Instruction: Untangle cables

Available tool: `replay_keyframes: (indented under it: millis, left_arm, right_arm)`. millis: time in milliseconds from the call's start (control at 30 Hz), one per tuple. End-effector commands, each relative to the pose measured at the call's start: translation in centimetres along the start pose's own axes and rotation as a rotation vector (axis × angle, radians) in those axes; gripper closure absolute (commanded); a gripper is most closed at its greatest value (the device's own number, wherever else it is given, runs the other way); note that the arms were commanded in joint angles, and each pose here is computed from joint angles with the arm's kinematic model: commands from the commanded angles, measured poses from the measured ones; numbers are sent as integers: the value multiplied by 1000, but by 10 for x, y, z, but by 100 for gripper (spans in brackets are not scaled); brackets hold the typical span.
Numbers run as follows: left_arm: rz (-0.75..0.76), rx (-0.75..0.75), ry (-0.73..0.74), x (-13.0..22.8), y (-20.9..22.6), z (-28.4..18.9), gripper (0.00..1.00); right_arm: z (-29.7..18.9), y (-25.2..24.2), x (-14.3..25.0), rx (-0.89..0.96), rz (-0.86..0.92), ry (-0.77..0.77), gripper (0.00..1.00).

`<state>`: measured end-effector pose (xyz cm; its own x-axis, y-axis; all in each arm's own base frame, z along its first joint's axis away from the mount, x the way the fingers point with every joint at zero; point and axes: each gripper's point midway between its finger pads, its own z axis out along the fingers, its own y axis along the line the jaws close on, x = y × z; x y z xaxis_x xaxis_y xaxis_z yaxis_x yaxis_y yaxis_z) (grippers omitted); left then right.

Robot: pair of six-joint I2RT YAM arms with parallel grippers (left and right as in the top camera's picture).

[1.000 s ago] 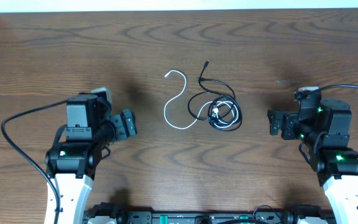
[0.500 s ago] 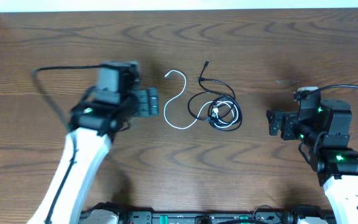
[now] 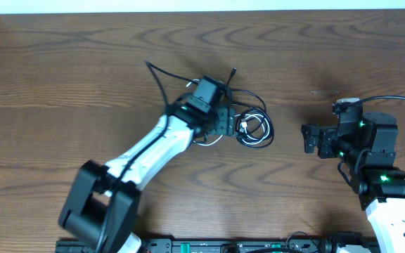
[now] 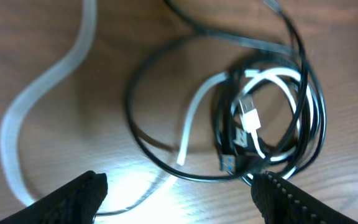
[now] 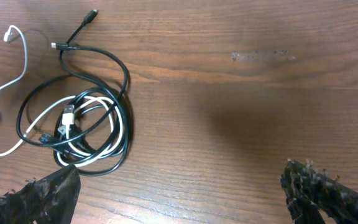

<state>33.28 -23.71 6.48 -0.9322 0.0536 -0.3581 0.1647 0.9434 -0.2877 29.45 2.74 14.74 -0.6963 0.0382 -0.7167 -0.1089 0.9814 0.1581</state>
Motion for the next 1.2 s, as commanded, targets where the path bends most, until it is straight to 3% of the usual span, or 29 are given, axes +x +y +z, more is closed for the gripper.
replay_keyframes:
  millis: [0, 67, 133, 367, 400, 467, 500, 533, 700, 833, 933, 1167]
  left_arm:
    - [-174, 15, 71, 16, -13, 19, 27]
    - [-343, 14, 133, 31, -16, 32, 27]
    - [-411, 6, 151, 35, -15, 36, 28]
    - [-448, 2, 147, 35, -13, 53, 31]
    - [-447, 4, 144, 34, -14, 54, 37]
    - [-446, 11, 137, 32, -15, 55, 63]
    - [-444, 16, 131, 30, -15, 54, 90]
    - [-439, 17, 130, 30, -15, 54, 92]
    - [-307, 52, 65, 7, -11, 24, 93]
    - [-218, 144, -99, -31, -22, -39, 93]
    - [-144, 211, -246, -53, -31, -99, 92]
    - [-126, 230, -362, -61, -32, -148, 92]
  right_arm:
    - [-5, 1, -12, -5, 7, -29, 1]
    - [-5, 1, -12, -5, 7, -29, 1]
    - [-5, 1, -12, -5, 7, -30, 1]
    - [-5, 1, -12, -5, 7, -29, 1]
    - [-5, 1, -12, -5, 7, -29, 1]
    - [-5, 1, -12, -5, 7, -29, 1]
    - [-5, 1, -12, -5, 7, -29, 1]
    - [-5, 1, -12, -5, 7, -29, 1]
    - [-4, 3, -11, -14, 53, -23, 1]
    - [4, 31, -4, -177, 60, 23, 1]
    - [18, 49, 7, -243, 71, 89, 9]
    - [50, 101, 25, -367, -30, 168, 19]
